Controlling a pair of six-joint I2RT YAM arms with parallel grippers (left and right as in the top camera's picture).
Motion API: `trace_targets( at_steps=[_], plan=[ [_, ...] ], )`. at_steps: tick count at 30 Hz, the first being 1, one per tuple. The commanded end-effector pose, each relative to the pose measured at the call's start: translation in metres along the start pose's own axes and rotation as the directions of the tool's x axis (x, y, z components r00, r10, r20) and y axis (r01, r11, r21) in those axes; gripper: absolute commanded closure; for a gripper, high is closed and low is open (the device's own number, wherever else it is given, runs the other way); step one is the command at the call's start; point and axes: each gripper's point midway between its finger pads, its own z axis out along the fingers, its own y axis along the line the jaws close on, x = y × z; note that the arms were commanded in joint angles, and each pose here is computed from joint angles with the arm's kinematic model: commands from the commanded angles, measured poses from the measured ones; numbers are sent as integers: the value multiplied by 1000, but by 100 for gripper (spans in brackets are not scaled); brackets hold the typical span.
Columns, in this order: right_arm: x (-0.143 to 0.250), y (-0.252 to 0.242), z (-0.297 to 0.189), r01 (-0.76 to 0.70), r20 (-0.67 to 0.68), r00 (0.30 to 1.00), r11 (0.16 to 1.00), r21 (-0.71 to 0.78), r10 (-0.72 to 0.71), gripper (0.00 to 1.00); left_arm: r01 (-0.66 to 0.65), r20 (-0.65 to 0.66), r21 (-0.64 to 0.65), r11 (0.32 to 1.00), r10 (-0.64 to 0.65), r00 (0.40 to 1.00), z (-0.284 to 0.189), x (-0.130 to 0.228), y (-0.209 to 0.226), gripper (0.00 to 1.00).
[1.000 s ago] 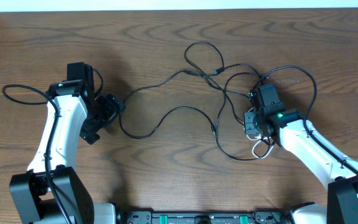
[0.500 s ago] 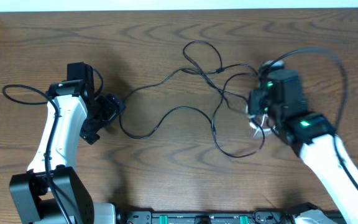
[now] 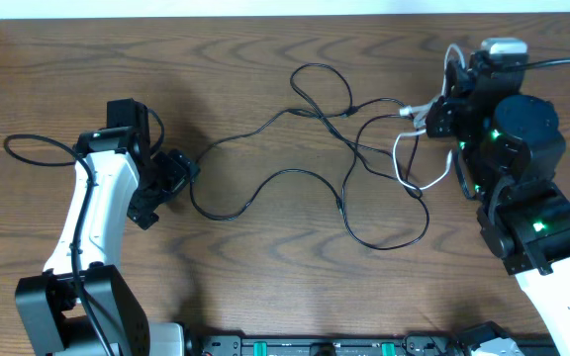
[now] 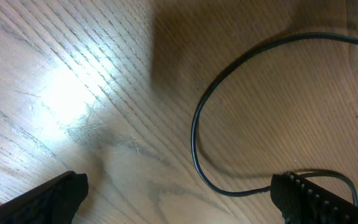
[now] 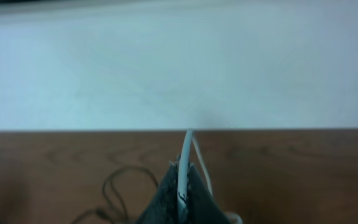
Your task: Untangle cables
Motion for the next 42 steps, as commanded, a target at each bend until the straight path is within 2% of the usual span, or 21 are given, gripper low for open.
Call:
trace_targets(
  at_steps=[1,12,18,23,28,33,42],
  plan=[
    [-30,-9,-5,-4,95,995,999,50,0,99,9,14,-15,1000,-9,1000,-1,-3,2,1],
    [-101,-11,-26,-82,304,950,996,33,68,99,9,14,-15,1000,-9,1000,-1,-3,2,1],
    [-103,-8,-26,-203,303,932,979,-24,201,99,9,14,-15,1000,-9,1000,-1,-3,2,1],
    [-79,-1,-20,-246,196,948,968,-56,252,99,9,14,-15,1000,-9,1000,-1,-3,2,1],
    [-13,10,-14,-270,-67,961,963,-18,268,99,9,14,-15,1000,-9,1000,-1,-3,2,1],
    [20,43,-13,-275,-214,944,957,-95,250,99,9,14,-15,1000,-9,1000,-1,-3,2,1],
    [59,74,0,-236,-333,925,964,-124,183,99,9,14,-16,1000,-9,1000,-1,-3,2,1]
  ],
)
